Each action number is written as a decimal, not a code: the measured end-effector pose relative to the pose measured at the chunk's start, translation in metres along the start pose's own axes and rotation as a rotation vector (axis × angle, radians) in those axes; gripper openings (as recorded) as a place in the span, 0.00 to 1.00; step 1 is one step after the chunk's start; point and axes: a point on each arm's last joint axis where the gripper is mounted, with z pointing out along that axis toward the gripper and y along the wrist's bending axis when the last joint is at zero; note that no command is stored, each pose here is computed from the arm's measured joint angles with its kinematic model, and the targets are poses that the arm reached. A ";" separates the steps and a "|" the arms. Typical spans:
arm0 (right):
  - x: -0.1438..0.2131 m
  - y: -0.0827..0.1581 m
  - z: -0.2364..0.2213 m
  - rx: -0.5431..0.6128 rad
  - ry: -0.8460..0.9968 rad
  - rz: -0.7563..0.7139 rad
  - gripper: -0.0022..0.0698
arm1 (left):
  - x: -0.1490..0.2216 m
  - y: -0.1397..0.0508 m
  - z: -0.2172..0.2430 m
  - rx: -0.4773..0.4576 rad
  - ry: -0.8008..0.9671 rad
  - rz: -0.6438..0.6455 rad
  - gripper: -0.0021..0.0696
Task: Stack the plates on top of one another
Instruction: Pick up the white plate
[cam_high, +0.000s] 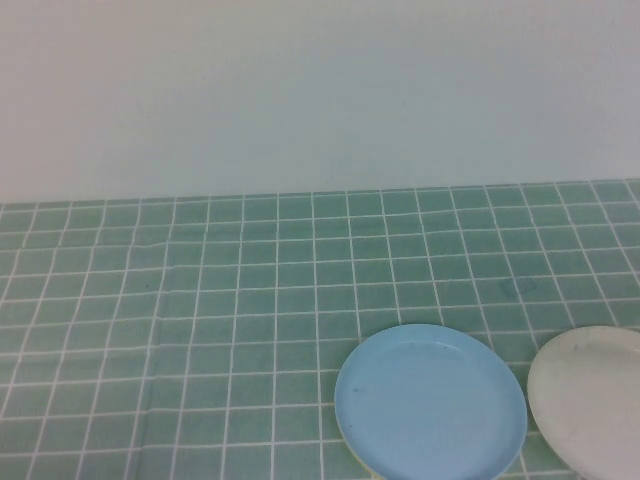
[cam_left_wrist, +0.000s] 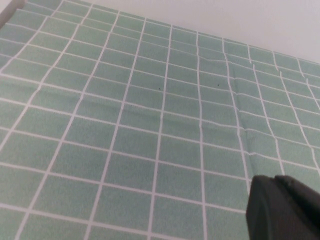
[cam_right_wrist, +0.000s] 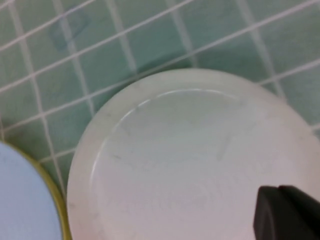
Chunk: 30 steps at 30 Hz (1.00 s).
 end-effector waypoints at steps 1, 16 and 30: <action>0.000 0.001 0.003 -0.022 0.009 -0.029 0.03 | 0.000 0.000 0.000 0.000 0.000 0.000 0.03; -0.004 -0.009 0.031 0.007 0.065 -0.340 0.09 | 0.000 0.000 0.000 -0.001 -0.003 0.004 0.03; -0.004 -0.019 0.054 0.058 0.101 -0.351 0.44 | 0.000 0.000 0.000 -0.001 -0.003 0.004 0.03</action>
